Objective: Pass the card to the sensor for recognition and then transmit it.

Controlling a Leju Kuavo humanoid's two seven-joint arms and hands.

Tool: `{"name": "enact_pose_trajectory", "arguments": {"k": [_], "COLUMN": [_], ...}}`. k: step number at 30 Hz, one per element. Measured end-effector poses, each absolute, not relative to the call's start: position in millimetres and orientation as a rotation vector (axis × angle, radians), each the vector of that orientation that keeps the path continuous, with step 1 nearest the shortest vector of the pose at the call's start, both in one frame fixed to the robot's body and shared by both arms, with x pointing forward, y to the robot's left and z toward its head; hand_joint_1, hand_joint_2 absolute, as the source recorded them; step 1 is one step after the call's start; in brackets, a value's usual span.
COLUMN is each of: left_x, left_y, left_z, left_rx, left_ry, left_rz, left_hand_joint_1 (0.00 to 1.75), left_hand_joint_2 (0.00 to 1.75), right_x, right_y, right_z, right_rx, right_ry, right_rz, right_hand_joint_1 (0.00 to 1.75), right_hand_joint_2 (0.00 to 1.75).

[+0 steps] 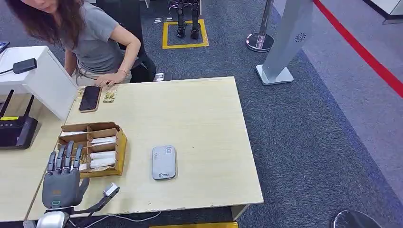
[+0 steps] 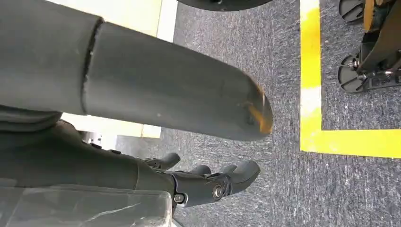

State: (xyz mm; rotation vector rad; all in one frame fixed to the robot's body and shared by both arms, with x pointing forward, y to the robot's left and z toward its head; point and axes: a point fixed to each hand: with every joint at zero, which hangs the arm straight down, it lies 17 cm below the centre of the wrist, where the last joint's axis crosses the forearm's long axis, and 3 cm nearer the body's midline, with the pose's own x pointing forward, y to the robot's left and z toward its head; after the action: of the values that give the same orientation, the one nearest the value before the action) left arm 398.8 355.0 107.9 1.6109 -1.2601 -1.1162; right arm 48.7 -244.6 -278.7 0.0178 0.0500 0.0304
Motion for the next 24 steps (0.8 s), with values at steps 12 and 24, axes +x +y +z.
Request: {"name": "enact_pose_trajectory", "arguments": {"k": [12,24], "left_x": [400.8,402.7], "left_y": [357.0,354.1], "left_z": [105.2,106.7], "left_rx": [1.611,1.608], "left_ry": [-1.250,-1.264], "left_rz": [-1.121,-1.127], "left_hand_joint_1": [0.00,0.00], "left_hand_joint_2": [1.75,1.75], "right_x": [49.9,51.1], "right_y": [-244.5,-244.2], "right_z": [-278.6,-278.6], "right_rx": [0.018,0.019], "right_ry": [0.047,0.040], "right_rz": [0.032,0.033], "right_hand_joint_1": [0.00,0.00], "right_hand_joint_2": [0.00,0.00]}}
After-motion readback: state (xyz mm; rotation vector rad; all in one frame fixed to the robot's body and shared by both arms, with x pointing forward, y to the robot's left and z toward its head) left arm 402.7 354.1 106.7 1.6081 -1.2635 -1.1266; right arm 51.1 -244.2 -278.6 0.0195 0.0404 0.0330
